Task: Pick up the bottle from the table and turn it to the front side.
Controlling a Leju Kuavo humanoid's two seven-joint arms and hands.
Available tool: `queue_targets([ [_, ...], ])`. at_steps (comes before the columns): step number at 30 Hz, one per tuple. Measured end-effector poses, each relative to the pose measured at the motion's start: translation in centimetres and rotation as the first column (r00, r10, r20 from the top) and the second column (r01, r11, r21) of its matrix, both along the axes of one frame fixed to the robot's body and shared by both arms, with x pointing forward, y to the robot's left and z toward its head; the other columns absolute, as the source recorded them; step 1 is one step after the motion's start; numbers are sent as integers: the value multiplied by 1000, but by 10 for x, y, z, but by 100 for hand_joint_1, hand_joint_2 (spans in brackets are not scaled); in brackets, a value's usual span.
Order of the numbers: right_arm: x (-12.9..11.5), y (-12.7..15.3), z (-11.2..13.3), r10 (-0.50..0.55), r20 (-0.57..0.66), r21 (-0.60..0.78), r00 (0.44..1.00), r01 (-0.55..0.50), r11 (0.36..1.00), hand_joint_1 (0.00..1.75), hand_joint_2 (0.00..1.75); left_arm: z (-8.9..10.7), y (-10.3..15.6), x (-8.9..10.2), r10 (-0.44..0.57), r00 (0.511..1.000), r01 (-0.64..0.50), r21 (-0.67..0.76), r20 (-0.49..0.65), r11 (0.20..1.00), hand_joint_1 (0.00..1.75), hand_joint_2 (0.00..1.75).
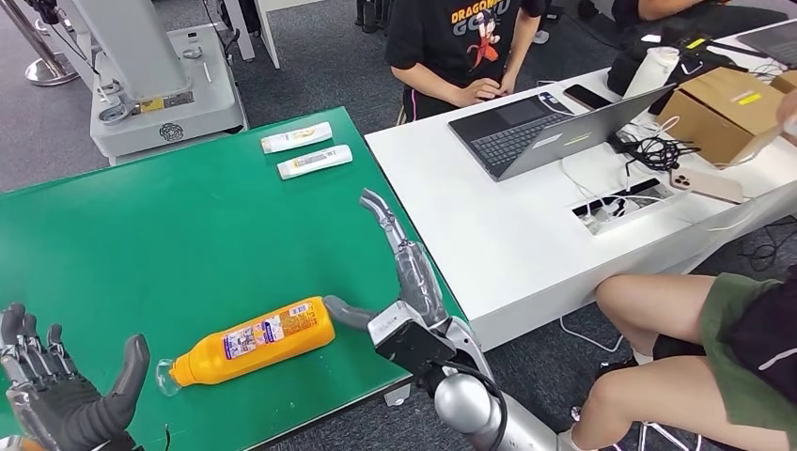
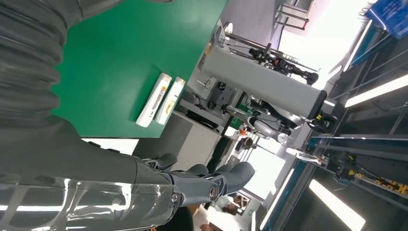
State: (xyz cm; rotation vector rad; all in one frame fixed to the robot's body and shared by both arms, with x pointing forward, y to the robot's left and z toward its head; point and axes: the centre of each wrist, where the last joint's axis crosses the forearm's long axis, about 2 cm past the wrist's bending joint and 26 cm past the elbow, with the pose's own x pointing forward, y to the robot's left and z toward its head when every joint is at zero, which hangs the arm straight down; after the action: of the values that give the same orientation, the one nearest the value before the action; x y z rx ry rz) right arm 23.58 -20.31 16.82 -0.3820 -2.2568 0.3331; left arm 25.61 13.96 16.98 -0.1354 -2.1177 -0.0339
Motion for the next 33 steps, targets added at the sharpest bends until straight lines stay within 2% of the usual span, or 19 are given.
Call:
queue_targets([
  [5, 5, -17, -2, 33, -48, -140, 998, -39, 989, 0, 175, 0, -1, 0, -24, 1000, 24, 0, 2, 1000, 0, 175],
  [12, 28, -83, 1, 55, -229, -442, 972, -154, 884, 0, 175, 2, -2, 4, -79, 997, 79, -4, 12, 997, 0, 175],
  [15, 53, -108, 16, 111, -334, -504, 936, -277, 818, 0, 175, 4, -2, 7, -88, 996, 88, -5, 18, 996, 0, 175],
  [19, 99, -128, 48, 194, -462, -548, 866, -451, 705, 0, 175, 6, -1, 11, -98, 995, 98, -4, 28, 995, 0, 175],
  [25, 149, -132, 90, 193, -515, -608, 835, -515, 605, 0, 175, 6, 0, 11, -97, 995, 97, -1, 26, 995, 0, 175],
  [33, 190, -104, 131, 164, -601, -646, 782, -596, 477, 0, 175, 7, 2, 15, -95, 995, 95, -7, 31, 995, 0, 175],
])
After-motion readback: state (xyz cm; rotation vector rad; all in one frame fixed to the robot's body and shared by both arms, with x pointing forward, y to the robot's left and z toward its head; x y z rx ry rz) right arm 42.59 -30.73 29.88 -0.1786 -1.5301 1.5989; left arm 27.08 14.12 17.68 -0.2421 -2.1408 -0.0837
